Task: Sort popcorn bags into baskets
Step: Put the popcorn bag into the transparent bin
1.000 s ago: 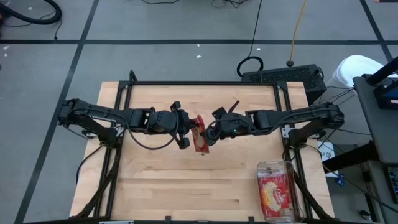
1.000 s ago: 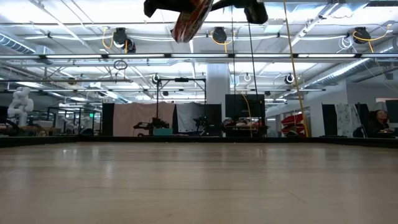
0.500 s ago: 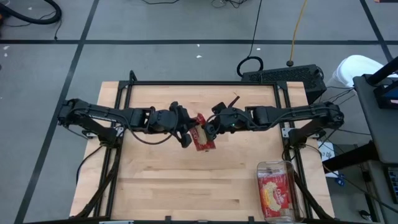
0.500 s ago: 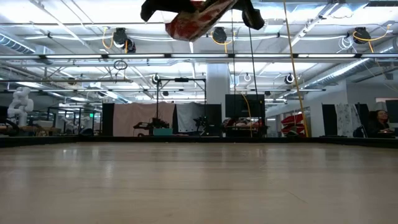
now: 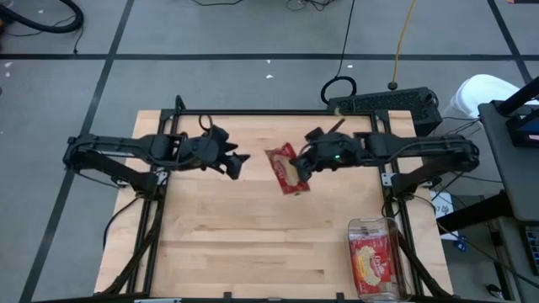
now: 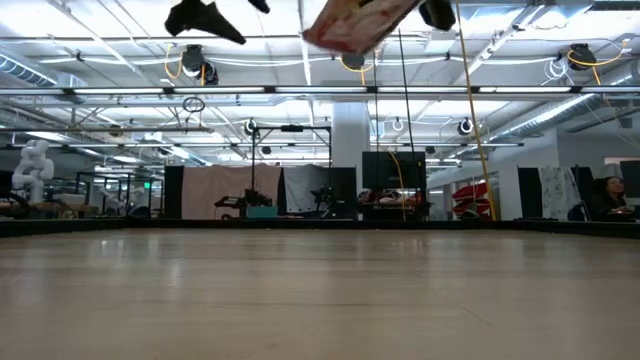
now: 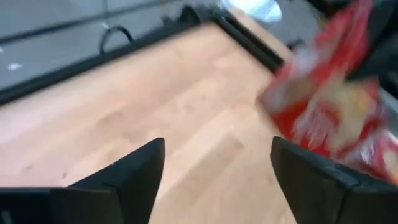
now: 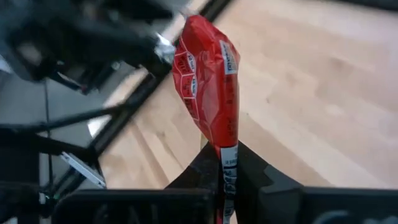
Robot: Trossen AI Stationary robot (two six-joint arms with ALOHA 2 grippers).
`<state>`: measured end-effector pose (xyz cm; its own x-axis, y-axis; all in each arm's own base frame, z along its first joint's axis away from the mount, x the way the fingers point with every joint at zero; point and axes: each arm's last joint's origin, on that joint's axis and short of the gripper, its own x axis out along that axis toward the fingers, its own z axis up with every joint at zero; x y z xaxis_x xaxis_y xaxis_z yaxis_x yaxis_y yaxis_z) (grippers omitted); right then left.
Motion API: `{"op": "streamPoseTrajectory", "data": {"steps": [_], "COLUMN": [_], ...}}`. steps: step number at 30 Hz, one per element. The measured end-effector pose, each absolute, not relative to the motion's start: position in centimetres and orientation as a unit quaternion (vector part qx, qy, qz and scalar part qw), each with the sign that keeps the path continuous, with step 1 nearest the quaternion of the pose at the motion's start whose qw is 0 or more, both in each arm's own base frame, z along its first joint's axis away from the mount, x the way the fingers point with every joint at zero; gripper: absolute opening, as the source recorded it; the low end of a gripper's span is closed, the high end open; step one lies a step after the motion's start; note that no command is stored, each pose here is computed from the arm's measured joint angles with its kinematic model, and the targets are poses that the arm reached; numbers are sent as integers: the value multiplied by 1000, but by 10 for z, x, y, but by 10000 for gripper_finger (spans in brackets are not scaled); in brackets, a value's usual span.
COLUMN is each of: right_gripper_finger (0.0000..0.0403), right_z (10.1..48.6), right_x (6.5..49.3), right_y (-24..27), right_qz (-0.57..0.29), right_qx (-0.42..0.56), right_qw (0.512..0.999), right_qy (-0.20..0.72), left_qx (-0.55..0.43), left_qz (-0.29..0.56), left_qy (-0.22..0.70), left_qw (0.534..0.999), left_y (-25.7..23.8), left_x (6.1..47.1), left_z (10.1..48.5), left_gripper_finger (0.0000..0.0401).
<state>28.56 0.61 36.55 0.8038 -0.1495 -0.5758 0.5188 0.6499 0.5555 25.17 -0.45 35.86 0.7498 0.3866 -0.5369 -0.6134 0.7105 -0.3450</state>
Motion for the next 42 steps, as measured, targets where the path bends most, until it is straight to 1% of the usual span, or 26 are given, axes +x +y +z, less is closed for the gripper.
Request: {"op": "streamPoseTrajectory", "data": {"steps": [4,6,9,12,15,18,24,28,31,35,42], "right_gripper_finger": [11,11,12,12,12,12,12,12,12,12,12], "right_z": [380,384,388,394,400,404,419,432,446,465,487], "right_x": [271,268,267,267,268,264,248,237,228,221,215], "right_y": [4,4,7,12,16,18,15,12,11,8,8], "right_qz": [-199,-198,-186,-165,-148,-143,-148,-147,-146,-143,-129], "right_qx": [367,364,365,370,375,376,366,352,331,289,229], "right_qw": [884,887,893,899,903,905,914,923,932,943,947], "right_qy": [211,201,188,169,145,139,94,51,-2,-82,-183], "left_qx": [-273,-276,-275,-280,-292,-300,-297,-291,-295,-297,-283], "left_qz": [189,140,91,76,75,70,66,86,72,63,48], "left_qy": [235,221,200,193,195,186,148,93,30,-46,-194], "left_qw": [914,925,936,937,933,933,941,948,952,952,938], "left_y": [-1,-4,-10,-15,-21,-29,-39,-39,-39,-39,-40], "left_x": [256,261,273,283,290,295,299,301,303,320,352], "left_z": [362,366,368,365,360,358,364,372,385,388,384], "left_gripper_finger": [303,297,282,269,265,271,287,291,289,286,305]}}
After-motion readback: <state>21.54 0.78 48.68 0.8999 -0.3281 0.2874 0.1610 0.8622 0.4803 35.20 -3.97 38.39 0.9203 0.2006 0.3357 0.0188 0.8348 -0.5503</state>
